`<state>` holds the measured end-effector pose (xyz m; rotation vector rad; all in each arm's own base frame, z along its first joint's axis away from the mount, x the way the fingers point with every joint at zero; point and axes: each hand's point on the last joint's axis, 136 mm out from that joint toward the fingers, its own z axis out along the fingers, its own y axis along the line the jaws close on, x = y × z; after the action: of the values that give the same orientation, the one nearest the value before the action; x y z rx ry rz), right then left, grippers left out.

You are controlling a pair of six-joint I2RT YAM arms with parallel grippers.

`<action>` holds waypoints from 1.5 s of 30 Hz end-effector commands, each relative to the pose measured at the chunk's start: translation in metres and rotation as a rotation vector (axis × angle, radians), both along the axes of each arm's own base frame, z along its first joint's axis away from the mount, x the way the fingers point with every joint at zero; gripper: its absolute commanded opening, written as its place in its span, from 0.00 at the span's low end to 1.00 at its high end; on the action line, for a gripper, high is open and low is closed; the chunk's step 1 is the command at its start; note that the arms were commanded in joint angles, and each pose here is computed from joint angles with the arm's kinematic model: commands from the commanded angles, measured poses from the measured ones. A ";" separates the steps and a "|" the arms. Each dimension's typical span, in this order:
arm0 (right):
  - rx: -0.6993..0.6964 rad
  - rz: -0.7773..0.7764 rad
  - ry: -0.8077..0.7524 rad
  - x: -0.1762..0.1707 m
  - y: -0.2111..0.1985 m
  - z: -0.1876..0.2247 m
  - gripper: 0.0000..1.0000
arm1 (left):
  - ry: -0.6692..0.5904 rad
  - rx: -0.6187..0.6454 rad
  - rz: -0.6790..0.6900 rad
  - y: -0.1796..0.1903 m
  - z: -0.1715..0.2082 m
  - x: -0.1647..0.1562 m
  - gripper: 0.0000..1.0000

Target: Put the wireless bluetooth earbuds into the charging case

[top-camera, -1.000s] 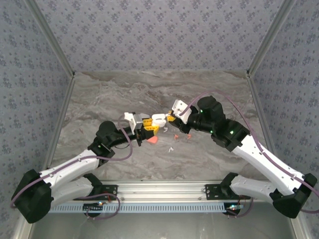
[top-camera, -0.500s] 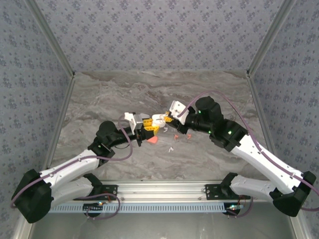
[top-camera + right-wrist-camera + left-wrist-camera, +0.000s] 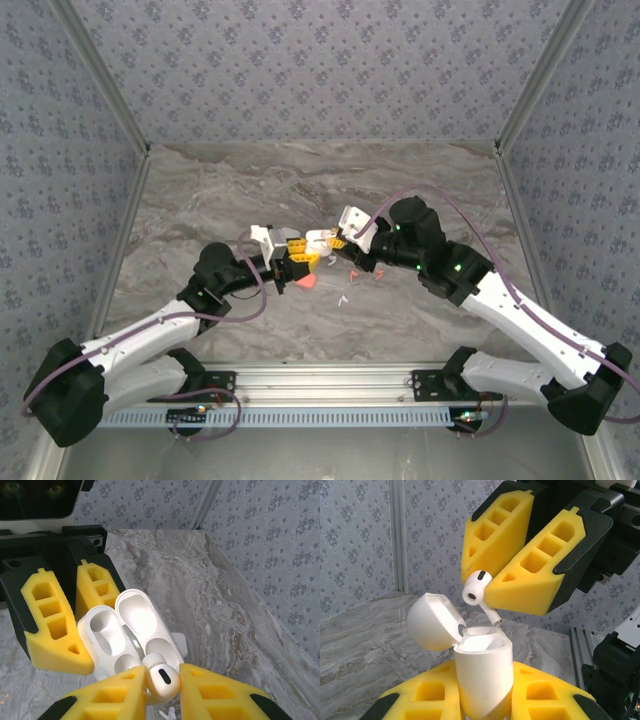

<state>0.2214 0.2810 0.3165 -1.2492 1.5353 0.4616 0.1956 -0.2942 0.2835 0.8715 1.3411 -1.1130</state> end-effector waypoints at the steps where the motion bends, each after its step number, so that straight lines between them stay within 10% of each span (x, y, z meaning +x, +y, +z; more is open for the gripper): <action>1: 0.000 0.026 0.003 -0.006 0.002 -0.003 0.24 | -0.074 -0.077 -0.025 -0.002 0.035 -0.005 0.00; 45: 0.084 -0.056 -0.146 0.011 -0.005 0.019 0.24 | 0.088 -0.108 -0.014 -0.003 0.039 0.002 0.00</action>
<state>0.2296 0.2773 0.3295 -1.1686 1.4283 0.4039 0.2015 -0.2968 0.2950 0.7688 1.4105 -1.2174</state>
